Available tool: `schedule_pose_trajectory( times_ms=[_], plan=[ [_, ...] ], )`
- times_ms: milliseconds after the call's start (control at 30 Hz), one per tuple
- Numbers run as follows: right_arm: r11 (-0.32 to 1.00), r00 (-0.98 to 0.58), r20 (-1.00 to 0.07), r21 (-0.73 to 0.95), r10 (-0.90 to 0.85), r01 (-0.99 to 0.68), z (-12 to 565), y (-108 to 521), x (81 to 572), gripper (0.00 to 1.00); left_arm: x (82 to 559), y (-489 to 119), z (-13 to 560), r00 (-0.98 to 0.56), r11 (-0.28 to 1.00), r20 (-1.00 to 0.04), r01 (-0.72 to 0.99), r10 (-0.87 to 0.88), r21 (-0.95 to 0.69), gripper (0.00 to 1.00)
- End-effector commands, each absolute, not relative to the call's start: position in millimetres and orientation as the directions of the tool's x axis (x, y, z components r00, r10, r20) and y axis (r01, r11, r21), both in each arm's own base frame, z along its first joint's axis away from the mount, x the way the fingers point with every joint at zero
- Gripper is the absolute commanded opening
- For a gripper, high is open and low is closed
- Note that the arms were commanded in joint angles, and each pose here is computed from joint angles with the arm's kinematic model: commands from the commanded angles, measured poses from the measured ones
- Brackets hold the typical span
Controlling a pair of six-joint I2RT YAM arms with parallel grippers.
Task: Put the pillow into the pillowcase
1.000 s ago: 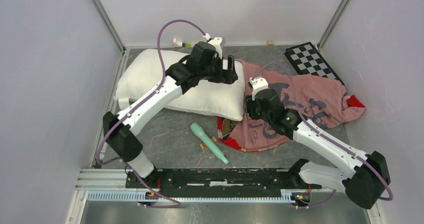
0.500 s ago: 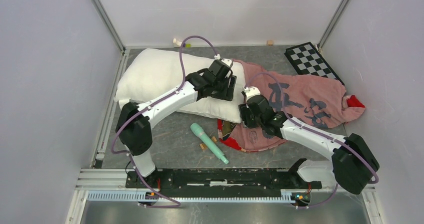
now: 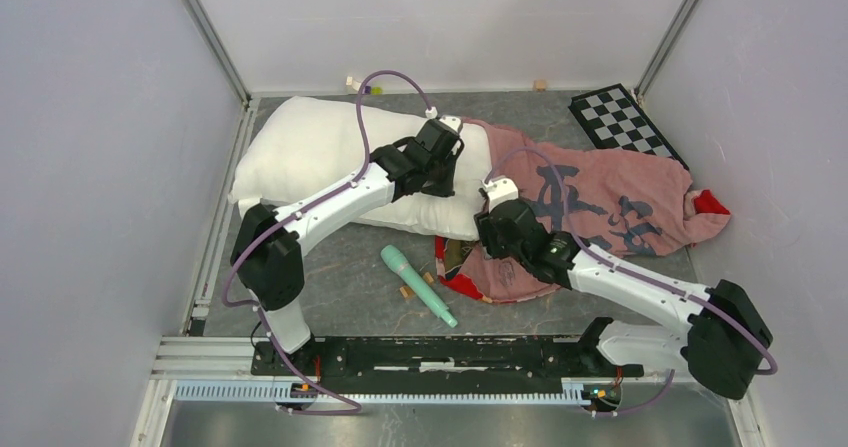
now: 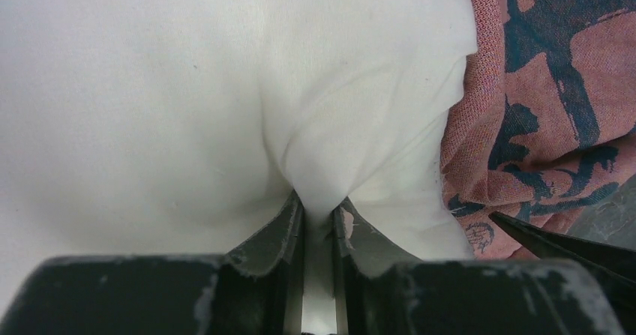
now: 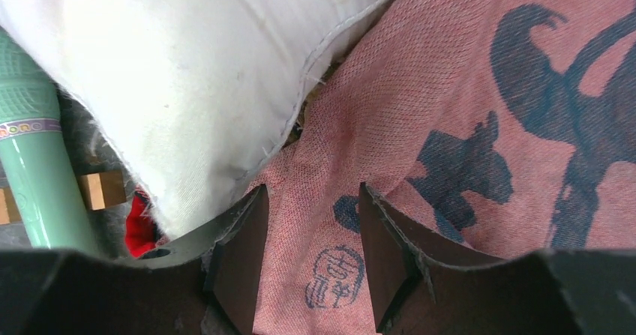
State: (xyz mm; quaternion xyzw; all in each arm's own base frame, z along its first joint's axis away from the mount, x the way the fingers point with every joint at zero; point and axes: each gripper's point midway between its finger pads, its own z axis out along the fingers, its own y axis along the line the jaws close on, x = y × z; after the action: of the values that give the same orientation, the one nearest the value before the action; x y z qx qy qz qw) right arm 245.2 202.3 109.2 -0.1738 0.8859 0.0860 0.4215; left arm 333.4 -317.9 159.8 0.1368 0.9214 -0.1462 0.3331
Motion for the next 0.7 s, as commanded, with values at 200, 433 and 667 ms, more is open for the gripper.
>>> schedule_pose_trajectory(
  times_ms=[200, 433, 667],
  plan=[
    [0.931, -0.637, -0.728, -0.003, -0.252, -0.365, 68, 220, 259, 0.52, 335, -319, 145, -0.773, 0.927, -0.622, 0.314, 0.124, -0.205, 0.05],
    [0.954, -0.616, -0.759, -0.025, -0.213, -0.299, 91, 200, 259, 0.0, 332, -340, 179, -0.755, 0.882, -0.645, 0.378, 0.117, -0.282, 0.02],
    [0.892, -0.477, -0.878, 0.177, -0.048, -0.416, 185, 224, 246, 0.0, 329, -380, 155, -0.813, 0.835, -0.577, 0.371, 0.079, -0.408, 0.03]
  ],
)
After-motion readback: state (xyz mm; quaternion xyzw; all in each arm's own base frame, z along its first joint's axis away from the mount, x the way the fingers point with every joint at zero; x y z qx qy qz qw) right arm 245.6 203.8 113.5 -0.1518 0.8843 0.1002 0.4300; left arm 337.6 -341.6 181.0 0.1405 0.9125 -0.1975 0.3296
